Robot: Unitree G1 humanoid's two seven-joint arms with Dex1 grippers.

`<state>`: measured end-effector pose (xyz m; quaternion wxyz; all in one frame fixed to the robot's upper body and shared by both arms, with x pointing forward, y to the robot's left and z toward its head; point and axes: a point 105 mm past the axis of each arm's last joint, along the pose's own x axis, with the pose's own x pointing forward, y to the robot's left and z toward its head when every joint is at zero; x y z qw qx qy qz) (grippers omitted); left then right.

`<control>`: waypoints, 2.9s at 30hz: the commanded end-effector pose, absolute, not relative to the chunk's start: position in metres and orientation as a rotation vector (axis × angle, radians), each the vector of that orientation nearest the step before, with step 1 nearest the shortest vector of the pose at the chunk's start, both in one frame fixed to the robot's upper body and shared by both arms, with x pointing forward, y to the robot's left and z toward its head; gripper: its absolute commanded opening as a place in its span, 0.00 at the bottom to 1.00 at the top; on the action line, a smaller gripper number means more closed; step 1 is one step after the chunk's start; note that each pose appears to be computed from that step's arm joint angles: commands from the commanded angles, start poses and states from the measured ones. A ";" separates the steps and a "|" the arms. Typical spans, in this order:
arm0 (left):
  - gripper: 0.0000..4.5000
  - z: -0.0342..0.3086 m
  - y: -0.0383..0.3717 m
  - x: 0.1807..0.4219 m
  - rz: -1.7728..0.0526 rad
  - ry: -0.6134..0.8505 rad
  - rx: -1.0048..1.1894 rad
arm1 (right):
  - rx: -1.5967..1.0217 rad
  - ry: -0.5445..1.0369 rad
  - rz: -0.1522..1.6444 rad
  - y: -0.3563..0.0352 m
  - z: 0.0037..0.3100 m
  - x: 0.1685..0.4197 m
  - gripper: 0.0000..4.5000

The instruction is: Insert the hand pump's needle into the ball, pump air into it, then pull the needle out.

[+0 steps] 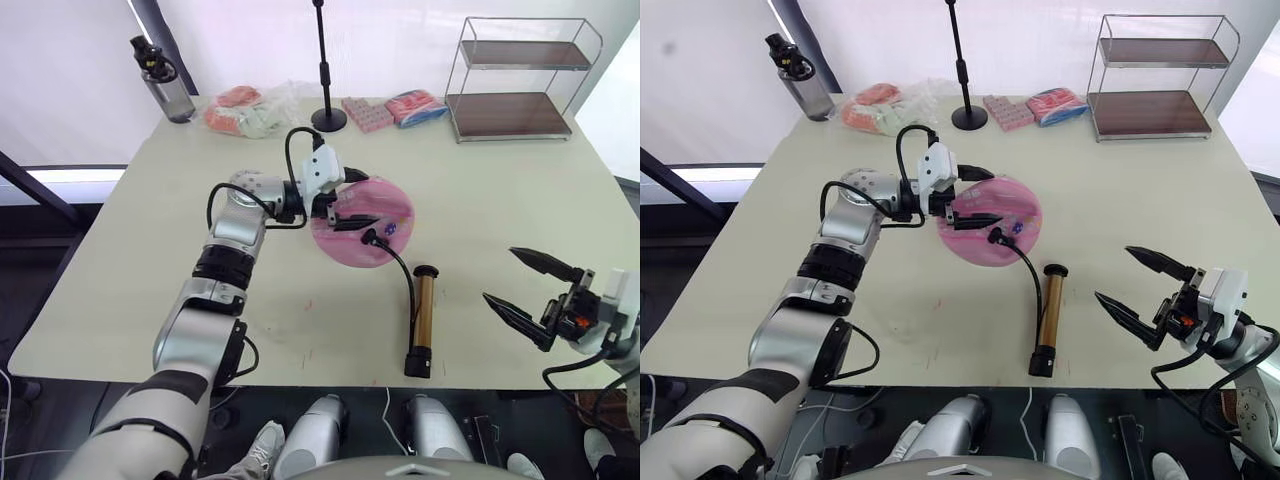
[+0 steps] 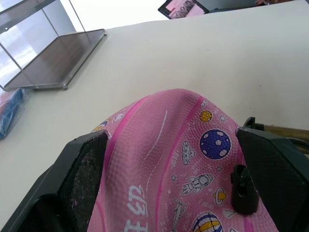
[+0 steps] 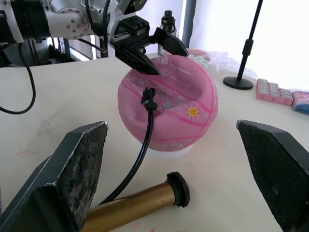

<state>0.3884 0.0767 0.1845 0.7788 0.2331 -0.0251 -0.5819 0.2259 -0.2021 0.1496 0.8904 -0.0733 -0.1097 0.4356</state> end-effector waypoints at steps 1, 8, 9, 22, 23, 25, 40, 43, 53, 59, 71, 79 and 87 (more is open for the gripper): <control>0.99 0.206 0.084 0.380 -1.262 -0.131 0.448 | -0.173 -0.259 0.912 -0.203 0.156 0.223 1.00; 0.99 0.204 0.094 0.343 -1.306 -0.090 0.349 | -0.163 -0.227 0.924 -0.212 0.153 0.217 1.00; 0.99 0.202 0.097 0.337 -1.303 -0.079 0.334 | -0.166 -0.227 0.921 -0.214 0.153 0.217 1.00; 0.99 0.144 0.106 0.270 -1.317 0.140 0.211 | -0.195 -0.177 1.003 -0.246 0.154 0.219 1.00; 0.99 0.142 0.108 0.267 -1.308 0.146 0.206 | -0.201 -0.172 1.010 -0.248 0.154 0.219 1.00; 0.99 0.138 0.112 0.264 -1.293 0.160 0.204 | -0.204 -0.162 1.018 -0.250 0.152 0.217 1.00; 0.99 0.103 0.040 0.237 -1.295 0.317 0.053 | -0.226 -0.112 1.075 -0.253 0.147 0.194 1.00; 0.99 0.097 0.031 0.240 -1.269 0.354 0.089 | -0.226 -0.109 1.078 -0.252 0.146 0.192 1.00; 0.99 0.075 -0.023 0.240 -1.218 0.487 0.174 | -0.215 -0.117 1.085 -0.245 0.143 0.190 1.00; 0.99 0.063 -0.034 0.237 -1.194 0.549 0.232 | -0.215 -0.119 1.084 -0.243 0.142 0.188 1.00; 0.99 0.053 -0.050 0.246 -1.115 0.605 0.272 | -0.245 -0.063 1.092 -0.248 0.133 0.179 1.00; 0.99 0.050 -0.052 0.241 -1.108 0.635 0.302 | -0.248 -0.066 1.082 -0.249 0.132 0.179 1.00; 0.56 0.046 -0.041 0.246 -1.078 0.656 0.315 | -0.243 -0.071 1.077 -0.248 0.129 0.181 1.00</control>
